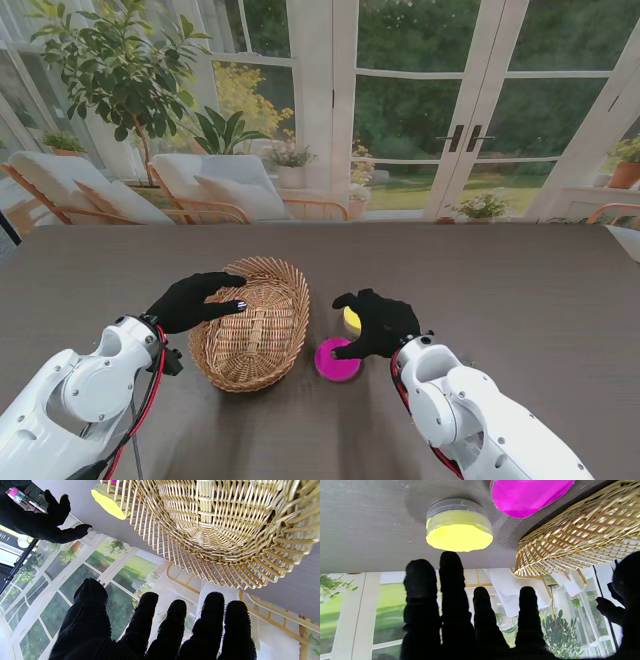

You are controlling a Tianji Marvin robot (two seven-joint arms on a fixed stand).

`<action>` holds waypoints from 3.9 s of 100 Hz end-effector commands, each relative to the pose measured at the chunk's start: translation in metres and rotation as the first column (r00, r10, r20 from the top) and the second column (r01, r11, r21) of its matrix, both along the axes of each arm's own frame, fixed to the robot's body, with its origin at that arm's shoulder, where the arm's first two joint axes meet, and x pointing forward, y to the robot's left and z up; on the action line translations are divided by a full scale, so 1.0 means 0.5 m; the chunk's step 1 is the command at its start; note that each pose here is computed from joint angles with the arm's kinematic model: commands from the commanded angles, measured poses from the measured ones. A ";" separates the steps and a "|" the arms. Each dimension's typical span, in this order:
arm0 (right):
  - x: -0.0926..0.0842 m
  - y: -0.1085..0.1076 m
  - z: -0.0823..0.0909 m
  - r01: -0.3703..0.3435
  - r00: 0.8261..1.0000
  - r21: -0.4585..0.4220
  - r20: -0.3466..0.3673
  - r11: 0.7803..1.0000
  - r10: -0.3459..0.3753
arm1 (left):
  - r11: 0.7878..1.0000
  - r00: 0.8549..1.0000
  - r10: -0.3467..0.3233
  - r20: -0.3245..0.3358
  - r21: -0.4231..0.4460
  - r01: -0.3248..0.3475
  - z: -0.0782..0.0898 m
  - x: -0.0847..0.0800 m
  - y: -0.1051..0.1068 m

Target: Stack culture dishes into a storage basket

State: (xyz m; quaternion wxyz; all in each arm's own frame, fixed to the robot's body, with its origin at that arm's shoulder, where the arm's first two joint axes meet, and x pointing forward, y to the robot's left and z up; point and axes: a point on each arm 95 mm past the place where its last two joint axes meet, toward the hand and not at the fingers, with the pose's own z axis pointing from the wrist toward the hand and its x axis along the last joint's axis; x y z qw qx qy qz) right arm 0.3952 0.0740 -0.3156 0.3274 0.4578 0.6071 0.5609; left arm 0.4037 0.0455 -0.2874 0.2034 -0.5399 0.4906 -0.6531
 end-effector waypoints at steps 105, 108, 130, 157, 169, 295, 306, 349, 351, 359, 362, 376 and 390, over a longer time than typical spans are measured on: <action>-0.005 0.049 -0.091 -0.116 0.990 -0.096 -0.092 0.989 0.107 | 1.000 1.000 0.004 -0.018 0.009 -0.004 0.000 -0.010 0.009; -0.005 0.049 -0.092 -0.117 0.990 -0.097 -0.093 0.988 0.108 | 1.000 1.000 0.004 -0.018 0.009 -0.003 0.000 -0.010 0.009; 0.000 0.050 -0.098 -0.145 0.986 -0.118 -0.102 0.982 0.133 | 1.000 1.000 0.003 -0.017 0.009 -0.003 0.000 -0.010 0.009; 0.006 0.047 -0.099 -0.170 0.980 -0.138 -0.124 0.976 0.154 | 1.000 1.000 0.004 -0.019 0.008 -0.004 0.000 -0.011 0.009; 0.010 0.046 -0.098 -0.188 0.978 -0.152 -0.121 0.970 0.171 | 1.000 1.000 0.002 -0.022 0.009 -0.002 0.000 -0.011 0.008; 0.041 0.039 -0.132 -0.242 0.963 -0.198 -0.168 0.950 0.211 | 1.000 0.998 -0.013 -0.061 0.011 0.014 -0.003 -0.007 0.000; 0.042 0.037 -0.137 -0.244 0.962 -0.203 -0.176 0.948 0.210 | 1.000 0.998 -0.015 -0.064 0.012 0.016 -0.004 -0.007 0.000; 0.040 0.034 -0.150 -0.249 0.955 -0.216 -0.216 0.944 0.202 | 1.000 0.998 -0.018 -0.068 0.012 0.018 -0.004 -0.007 0.000; 0.040 0.034 -0.150 -0.248 0.955 -0.216 -0.216 0.944 0.202 | 1.000 0.998 -0.018 -0.068 0.011 0.018 -0.004 -0.007 0.000; 0.040 0.034 -0.152 -0.246 0.956 -0.214 -0.213 0.946 0.200 | 1.000 0.998 -0.018 -0.068 0.011 0.019 -0.004 -0.006 0.000; 0.040 0.035 -0.153 -0.244 0.957 -0.213 -0.209 0.946 0.200 | 1.000 0.997 -0.018 -0.068 0.011 0.019 -0.004 -0.006 0.000; 0.041 0.036 -0.154 -0.241 0.959 -0.205 -0.203 0.949 0.199 | 1.000 0.997 -0.021 -0.071 0.011 0.022 -0.004 -0.005 -0.001; 0.041 0.036 -0.156 -0.238 0.958 -0.202 -0.208 0.950 0.196 | 1.000 0.997 -0.026 -0.076 0.011 0.027 -0.004 -0.004 -0.002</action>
